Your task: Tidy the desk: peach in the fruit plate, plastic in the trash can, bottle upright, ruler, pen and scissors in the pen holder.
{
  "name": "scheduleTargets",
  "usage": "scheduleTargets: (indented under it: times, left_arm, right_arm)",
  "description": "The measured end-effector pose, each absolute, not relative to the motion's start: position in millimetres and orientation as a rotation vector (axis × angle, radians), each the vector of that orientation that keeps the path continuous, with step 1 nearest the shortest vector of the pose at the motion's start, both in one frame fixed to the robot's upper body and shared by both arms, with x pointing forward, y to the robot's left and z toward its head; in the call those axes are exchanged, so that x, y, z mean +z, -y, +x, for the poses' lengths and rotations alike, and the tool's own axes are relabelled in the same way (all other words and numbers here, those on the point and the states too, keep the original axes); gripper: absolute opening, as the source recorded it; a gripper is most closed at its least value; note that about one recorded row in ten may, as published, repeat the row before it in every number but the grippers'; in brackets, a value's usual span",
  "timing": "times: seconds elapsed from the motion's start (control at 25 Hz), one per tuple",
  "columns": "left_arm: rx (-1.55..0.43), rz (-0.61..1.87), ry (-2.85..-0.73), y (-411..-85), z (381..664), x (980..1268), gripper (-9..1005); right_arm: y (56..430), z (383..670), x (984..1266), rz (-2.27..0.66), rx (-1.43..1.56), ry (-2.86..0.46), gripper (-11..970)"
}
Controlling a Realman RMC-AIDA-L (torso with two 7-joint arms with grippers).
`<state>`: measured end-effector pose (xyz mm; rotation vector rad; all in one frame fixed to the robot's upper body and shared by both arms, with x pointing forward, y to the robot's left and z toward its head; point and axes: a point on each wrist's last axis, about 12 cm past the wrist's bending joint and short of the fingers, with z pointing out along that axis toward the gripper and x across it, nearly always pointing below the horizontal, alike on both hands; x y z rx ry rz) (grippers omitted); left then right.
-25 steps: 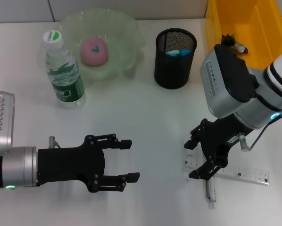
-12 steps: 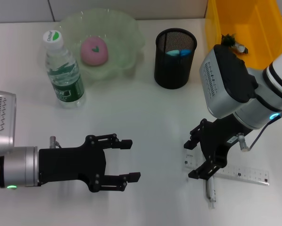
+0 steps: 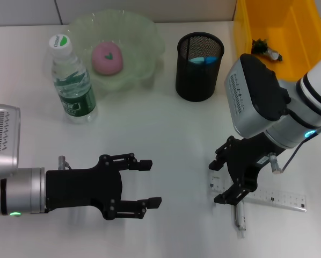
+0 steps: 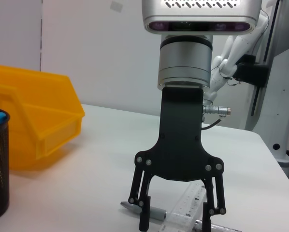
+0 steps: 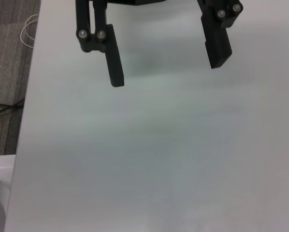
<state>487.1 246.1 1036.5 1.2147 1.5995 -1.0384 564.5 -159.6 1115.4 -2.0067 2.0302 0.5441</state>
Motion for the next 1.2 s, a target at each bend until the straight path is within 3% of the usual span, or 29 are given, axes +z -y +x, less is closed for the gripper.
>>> scheduleTargets:
  times: [0.76,0.92,1.2]
  left_arm:
    - [-1.027,1.205,-1.606,-246.7,488.5,1036.3,784]
    - [-1.024,1.206,-1.604,-247.0,489.0,1036.7,784]
    - [-1.022,1.21,-1.601,-248.8,489.6,1038.0,784]
  right_arm:
    - [159.2,565.3,1114.1,-2.014,0.527,-2.02,698]
    - [158.1,564.4,1113.0,-2.027,0.522,-2.017,508]
    - [157.2,564.4,1112.4,-2.025,0.517,-2.021,467]
